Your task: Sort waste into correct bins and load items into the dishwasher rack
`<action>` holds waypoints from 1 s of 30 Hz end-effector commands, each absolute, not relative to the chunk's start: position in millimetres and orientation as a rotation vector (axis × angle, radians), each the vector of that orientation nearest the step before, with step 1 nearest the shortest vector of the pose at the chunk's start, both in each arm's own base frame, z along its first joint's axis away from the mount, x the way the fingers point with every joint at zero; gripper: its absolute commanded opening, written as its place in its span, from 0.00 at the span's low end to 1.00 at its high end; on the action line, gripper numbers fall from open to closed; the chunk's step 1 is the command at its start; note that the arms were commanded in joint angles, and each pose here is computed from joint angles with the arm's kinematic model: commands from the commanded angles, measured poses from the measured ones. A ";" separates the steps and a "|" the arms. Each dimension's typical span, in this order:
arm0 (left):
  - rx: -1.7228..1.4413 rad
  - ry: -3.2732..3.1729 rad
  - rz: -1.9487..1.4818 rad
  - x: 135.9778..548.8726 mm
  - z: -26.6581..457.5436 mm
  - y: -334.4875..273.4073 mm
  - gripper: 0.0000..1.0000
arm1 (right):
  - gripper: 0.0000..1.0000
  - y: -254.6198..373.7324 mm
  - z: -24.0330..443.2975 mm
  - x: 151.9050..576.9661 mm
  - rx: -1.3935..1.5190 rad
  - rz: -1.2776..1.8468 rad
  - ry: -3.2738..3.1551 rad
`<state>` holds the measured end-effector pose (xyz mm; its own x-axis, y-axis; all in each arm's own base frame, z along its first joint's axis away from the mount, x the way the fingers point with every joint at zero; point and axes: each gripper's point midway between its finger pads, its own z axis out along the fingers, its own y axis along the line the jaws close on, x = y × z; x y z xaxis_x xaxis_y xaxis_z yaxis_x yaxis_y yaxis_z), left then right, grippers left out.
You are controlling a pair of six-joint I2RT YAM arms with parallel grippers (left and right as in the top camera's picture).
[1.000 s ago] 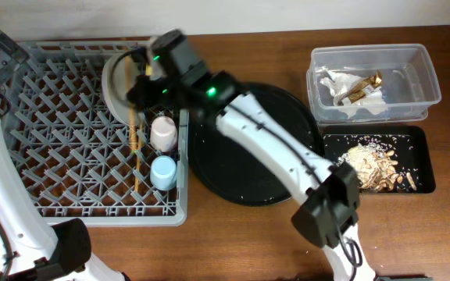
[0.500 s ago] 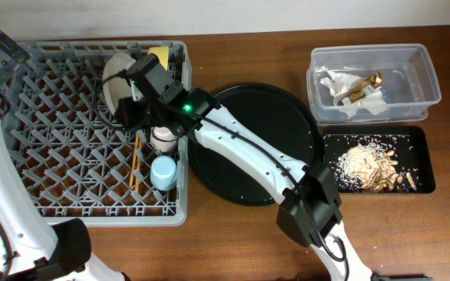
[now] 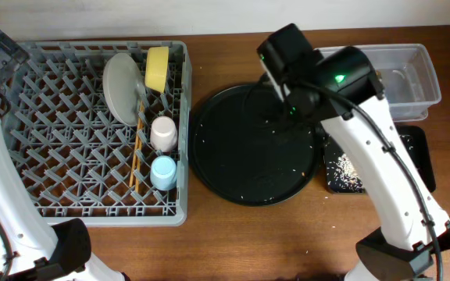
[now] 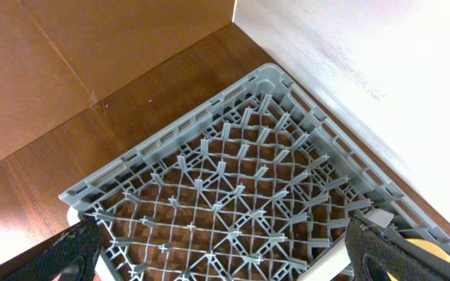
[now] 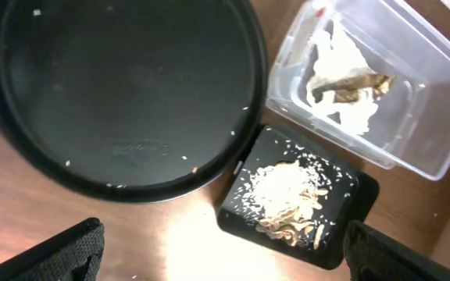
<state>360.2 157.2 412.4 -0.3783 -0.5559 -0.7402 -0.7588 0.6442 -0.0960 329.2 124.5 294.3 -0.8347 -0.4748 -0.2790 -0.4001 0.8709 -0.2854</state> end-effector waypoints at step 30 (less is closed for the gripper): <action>-1.026 2.064 0.319 355.0 419.4 155.8 0.99 | 0.98 33.7 156.3 243.7 -0.189 0.040 1.636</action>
